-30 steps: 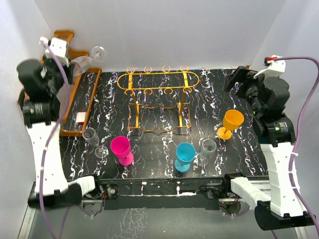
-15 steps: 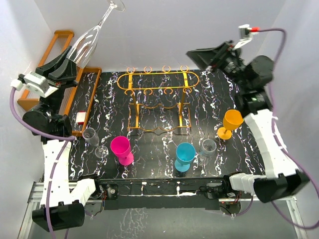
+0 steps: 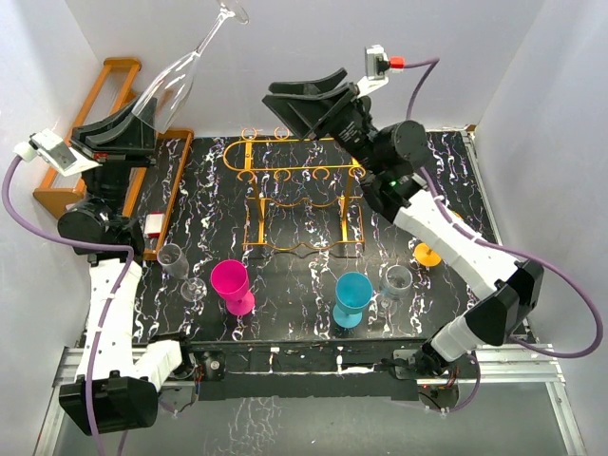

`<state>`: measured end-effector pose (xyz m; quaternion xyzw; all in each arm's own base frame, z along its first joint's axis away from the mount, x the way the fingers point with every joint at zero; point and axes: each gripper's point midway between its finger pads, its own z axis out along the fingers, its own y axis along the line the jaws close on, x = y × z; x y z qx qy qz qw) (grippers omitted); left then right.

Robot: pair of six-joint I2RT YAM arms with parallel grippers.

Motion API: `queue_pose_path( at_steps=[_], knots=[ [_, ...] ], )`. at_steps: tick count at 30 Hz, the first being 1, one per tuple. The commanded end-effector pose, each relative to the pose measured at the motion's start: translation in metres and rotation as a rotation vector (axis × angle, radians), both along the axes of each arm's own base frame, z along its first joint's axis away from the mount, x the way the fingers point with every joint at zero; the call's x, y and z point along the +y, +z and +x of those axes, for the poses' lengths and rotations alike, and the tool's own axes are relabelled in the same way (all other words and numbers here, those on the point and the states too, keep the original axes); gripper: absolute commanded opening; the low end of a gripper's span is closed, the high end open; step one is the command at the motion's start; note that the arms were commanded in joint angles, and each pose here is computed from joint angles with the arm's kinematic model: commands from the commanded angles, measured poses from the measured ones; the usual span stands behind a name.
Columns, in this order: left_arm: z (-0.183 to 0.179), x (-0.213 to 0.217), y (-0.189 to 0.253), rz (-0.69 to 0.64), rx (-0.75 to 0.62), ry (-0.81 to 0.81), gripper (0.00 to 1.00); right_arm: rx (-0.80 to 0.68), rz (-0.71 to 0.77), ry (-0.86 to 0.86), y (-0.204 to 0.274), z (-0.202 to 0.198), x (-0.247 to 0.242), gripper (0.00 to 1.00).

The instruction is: Place the wine glass upside down on the wine glass rack

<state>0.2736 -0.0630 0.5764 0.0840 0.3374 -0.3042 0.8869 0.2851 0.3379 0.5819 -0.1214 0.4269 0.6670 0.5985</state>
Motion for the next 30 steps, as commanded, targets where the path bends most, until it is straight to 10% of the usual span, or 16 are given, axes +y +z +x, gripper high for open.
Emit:
queue_pose_path(
  at_steps=[1, 30],
  knots=[
    [-0.013, -0.003, 0.007, -0.118, 0.01, -0.118, 0.0, -0.131, 0.231, -0.008, 0.056, -0.031, -0.002, 0.74],
    [-0.013, -0.044, -0.013, -0.059, 0.134, -0.351, 0.0, 0.056, 0.416, 0.061, 0.039, 0.016, 0.053, 0.66]
  ],
)
